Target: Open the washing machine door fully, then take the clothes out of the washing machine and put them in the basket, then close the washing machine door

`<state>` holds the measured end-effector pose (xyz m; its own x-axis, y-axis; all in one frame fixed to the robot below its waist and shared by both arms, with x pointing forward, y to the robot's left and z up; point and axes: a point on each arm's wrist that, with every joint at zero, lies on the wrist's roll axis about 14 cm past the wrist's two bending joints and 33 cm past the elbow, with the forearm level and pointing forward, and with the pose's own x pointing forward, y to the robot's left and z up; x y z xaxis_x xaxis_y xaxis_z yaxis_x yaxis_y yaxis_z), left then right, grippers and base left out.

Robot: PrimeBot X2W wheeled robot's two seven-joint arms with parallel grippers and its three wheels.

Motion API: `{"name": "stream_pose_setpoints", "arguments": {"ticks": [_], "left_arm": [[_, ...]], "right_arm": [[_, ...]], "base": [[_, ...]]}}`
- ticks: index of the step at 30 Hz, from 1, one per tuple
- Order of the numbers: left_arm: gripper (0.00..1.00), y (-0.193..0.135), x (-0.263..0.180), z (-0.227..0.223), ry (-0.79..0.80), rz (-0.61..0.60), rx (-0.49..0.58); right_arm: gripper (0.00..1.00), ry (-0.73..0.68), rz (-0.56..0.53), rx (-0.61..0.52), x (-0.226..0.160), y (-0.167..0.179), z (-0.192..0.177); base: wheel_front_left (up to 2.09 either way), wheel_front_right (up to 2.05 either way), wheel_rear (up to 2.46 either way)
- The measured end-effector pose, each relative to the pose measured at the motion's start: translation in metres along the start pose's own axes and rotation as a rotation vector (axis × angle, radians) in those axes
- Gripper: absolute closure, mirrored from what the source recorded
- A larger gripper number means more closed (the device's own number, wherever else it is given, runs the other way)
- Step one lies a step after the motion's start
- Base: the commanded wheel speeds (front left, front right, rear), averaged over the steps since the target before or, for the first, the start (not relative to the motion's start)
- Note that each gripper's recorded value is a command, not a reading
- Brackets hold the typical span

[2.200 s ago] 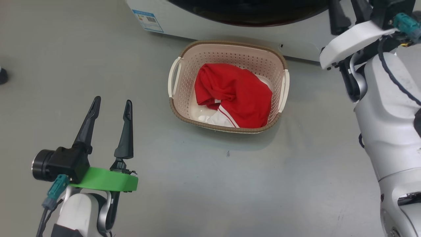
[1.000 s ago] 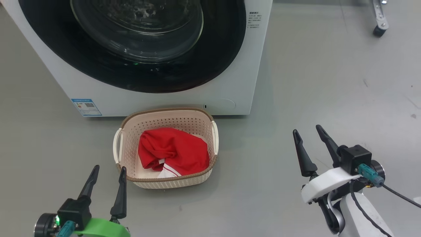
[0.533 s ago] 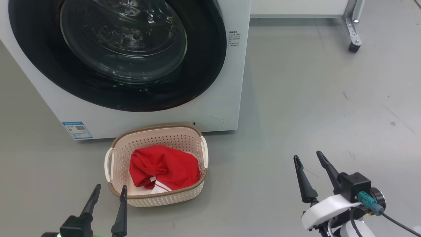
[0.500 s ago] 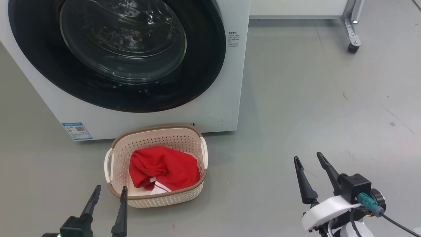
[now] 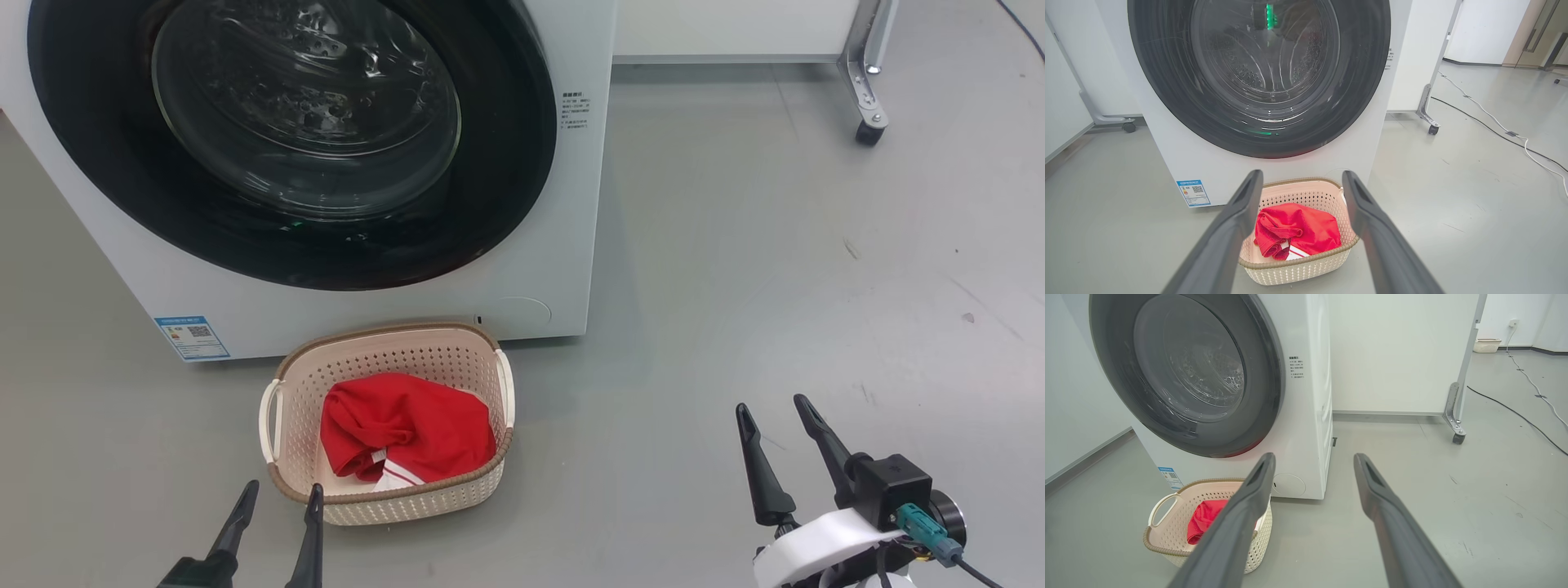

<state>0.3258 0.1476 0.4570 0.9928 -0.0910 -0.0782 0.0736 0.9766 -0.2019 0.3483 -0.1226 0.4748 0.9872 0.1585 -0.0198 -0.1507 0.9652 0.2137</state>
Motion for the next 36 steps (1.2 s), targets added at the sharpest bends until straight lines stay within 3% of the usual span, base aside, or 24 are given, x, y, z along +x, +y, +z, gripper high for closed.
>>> {"name": "stream_pose_setpoints", "arguments": {"ticks": [36], "left_arm": [[0.00, -0.003, -0.004, 0.005, -0.018, 0.001, -0.001]], "right_arm": [[0.00, 0.005, -0.015, 0.006, -0.014, 0.003, -0.003]], "base": [[0.00, 0.00, 0.00]]}}
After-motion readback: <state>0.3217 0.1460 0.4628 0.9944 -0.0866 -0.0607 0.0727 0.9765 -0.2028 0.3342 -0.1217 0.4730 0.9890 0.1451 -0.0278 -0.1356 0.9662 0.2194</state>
